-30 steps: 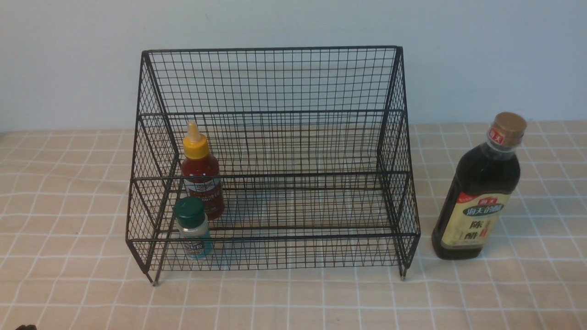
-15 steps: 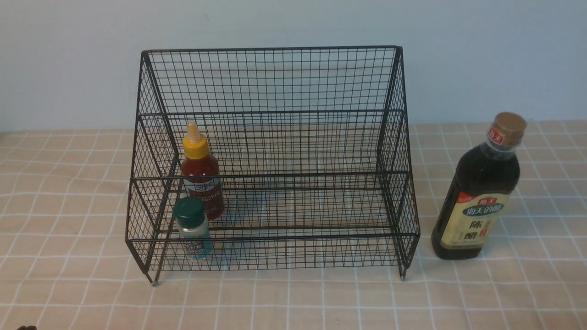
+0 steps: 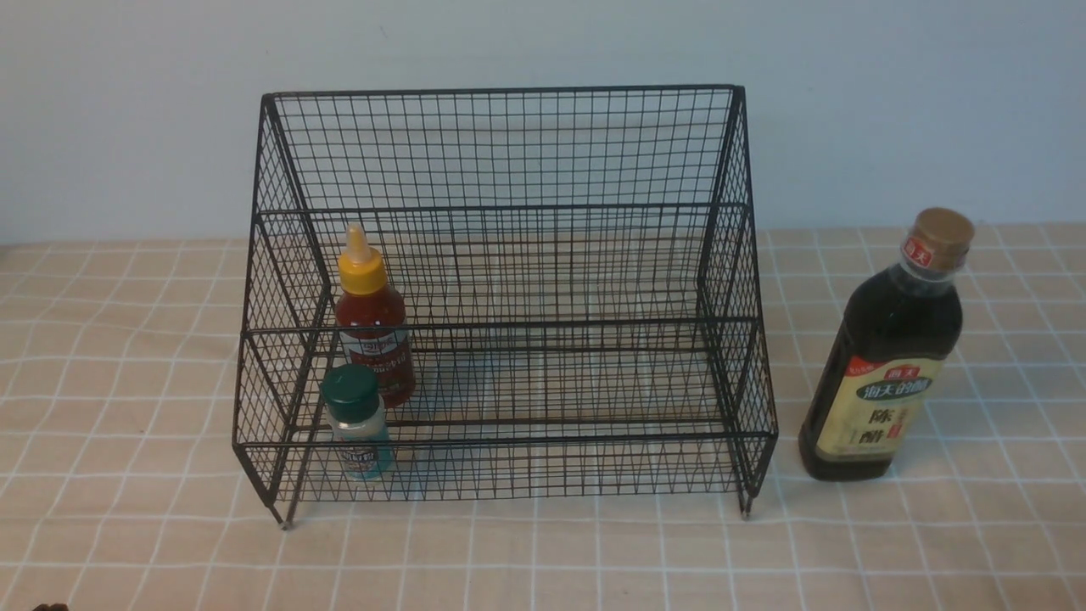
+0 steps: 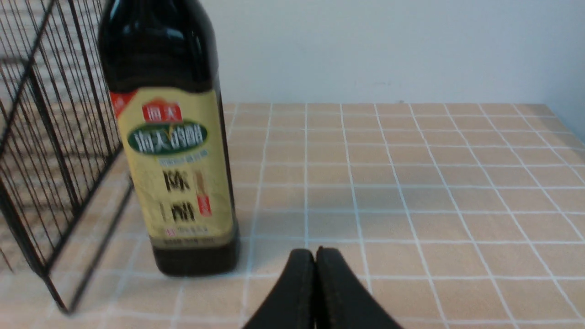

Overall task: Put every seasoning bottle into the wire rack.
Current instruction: Use the right arm to grab the condiment bottle closest to it

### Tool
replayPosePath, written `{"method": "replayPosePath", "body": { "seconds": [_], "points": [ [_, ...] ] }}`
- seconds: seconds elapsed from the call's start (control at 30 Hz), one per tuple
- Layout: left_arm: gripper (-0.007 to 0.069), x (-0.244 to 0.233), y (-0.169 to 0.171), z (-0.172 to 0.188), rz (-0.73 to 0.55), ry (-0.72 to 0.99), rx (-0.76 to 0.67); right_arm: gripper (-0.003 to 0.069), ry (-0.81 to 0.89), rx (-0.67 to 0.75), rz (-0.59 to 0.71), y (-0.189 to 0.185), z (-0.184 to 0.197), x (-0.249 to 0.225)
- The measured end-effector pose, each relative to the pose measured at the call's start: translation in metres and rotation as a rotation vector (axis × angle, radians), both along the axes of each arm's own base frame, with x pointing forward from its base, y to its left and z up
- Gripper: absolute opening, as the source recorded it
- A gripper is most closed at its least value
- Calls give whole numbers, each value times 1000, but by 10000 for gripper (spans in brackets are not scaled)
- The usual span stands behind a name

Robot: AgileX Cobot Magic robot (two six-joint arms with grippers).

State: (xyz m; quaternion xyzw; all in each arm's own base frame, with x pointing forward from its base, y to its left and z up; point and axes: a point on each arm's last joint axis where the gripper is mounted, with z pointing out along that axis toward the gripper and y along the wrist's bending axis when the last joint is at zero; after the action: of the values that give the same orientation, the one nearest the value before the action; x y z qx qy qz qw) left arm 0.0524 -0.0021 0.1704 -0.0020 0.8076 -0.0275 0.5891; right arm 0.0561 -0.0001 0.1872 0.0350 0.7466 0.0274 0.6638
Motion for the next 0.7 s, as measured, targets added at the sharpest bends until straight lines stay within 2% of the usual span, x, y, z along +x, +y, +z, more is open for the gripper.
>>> {"method": "replayPosePath", "body": {
  "seconds": [0.13,0.23,0.6,0.67,0.7],
  "points": [
    [-7,0,0,0,0,0,0,-15,-224,267,-14,-1,20,0],
    [-7,0,0,0,0,0,0,-15,-317,406,-26,-4,28,-1],
    [-7,0,0,0,0,0,-1,-15,-460,473,-47,-9,41,-5],
    [-7,0,0,0,0,0,-1,-15,-499,527,-21,-8,62,-10],
    [-7,0,0,0,0,0,-1,-15,-525,532,5,-6,86,-15]
  ]
}}
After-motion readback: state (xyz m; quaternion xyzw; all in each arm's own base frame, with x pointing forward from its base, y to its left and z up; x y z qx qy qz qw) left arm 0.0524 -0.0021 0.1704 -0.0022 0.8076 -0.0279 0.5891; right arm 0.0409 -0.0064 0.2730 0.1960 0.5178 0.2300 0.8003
